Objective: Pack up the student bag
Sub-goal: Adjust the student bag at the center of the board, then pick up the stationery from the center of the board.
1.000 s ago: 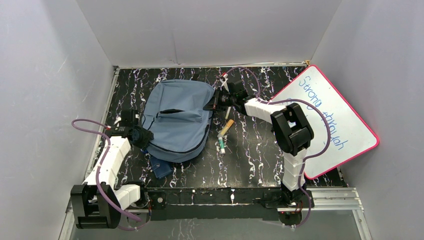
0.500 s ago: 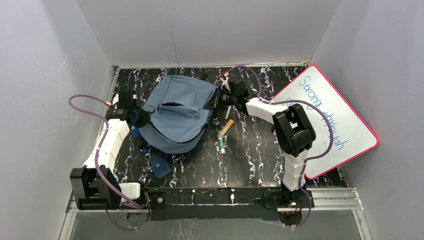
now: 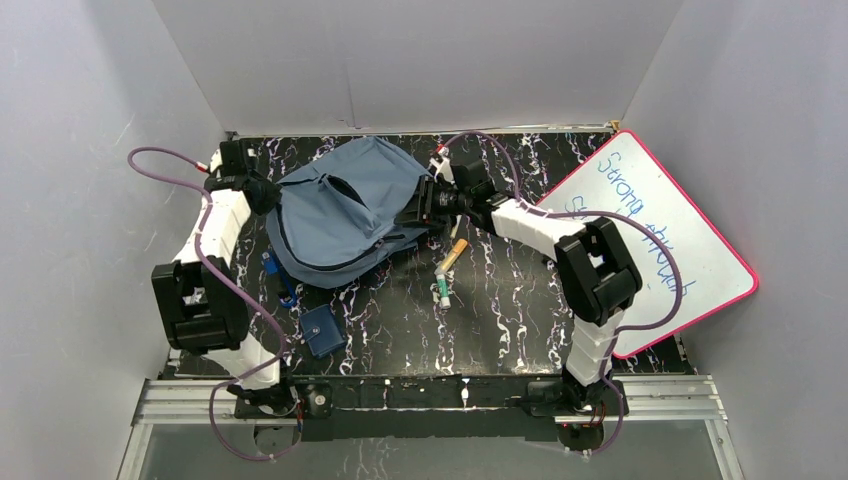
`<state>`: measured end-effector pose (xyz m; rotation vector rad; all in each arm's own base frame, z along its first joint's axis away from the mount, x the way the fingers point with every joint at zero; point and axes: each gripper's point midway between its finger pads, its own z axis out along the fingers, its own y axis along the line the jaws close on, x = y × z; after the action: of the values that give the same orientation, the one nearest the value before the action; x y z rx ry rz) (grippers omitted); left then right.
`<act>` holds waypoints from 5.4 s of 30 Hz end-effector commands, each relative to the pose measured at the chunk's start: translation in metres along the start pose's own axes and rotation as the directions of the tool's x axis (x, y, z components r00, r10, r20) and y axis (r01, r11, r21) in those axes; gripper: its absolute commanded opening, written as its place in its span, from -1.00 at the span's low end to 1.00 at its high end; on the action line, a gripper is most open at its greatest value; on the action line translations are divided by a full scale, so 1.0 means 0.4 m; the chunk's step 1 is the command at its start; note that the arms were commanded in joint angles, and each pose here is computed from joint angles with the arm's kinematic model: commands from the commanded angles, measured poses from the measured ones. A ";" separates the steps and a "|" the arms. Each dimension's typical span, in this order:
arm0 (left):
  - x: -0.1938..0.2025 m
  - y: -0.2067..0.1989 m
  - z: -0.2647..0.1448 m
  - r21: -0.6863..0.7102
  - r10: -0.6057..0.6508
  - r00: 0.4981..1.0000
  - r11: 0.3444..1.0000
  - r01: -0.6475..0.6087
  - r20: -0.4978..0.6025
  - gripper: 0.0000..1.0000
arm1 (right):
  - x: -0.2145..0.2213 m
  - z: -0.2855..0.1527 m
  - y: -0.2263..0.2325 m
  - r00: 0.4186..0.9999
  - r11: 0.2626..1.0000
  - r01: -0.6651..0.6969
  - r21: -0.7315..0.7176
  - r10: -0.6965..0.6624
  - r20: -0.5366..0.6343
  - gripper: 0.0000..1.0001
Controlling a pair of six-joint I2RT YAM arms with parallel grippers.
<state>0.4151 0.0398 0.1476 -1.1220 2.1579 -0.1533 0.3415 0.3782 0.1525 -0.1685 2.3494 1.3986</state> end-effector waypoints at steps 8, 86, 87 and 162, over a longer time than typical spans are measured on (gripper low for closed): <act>-0.180 -0.125 0.062 0.265 0.101 0.988 0.955 -0.130 0.119 -1.00 | -0.174 -0.154 -0.018 0.936 0.930 0.277 0.241 -0.318 0.150 0.36; 0.019 -0.075 -0.216 0.491 0.104 0.994 0.867 -0.085 -0.012 -0.07 | 0.012 -0.337 -0.204 0.956 0.834 0.214 0.508 -0.286 0.068 0.43; 0.036 -0.085 -0.221 0.502 0.128 0.992 0.859 -0.106 -0.010 -0.07 | 0.019 -0.334 -0.208 0.961 0.839 0.198 0.507 -0.269 0.069 0.43; 0.606 -0.340 -0.413 0.475 0.657 0.754 0.664 -0.578 -0.001 -0.95 | -0.137 -0.452 -0.112 0.861 0.845 0.244 0.475 -0.415 0.295 0.40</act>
<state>0.2639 -0.3177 0.1153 0.1943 2.5674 -0.3643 0.3145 0.1600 0.1469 0.0354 2.3151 0.5980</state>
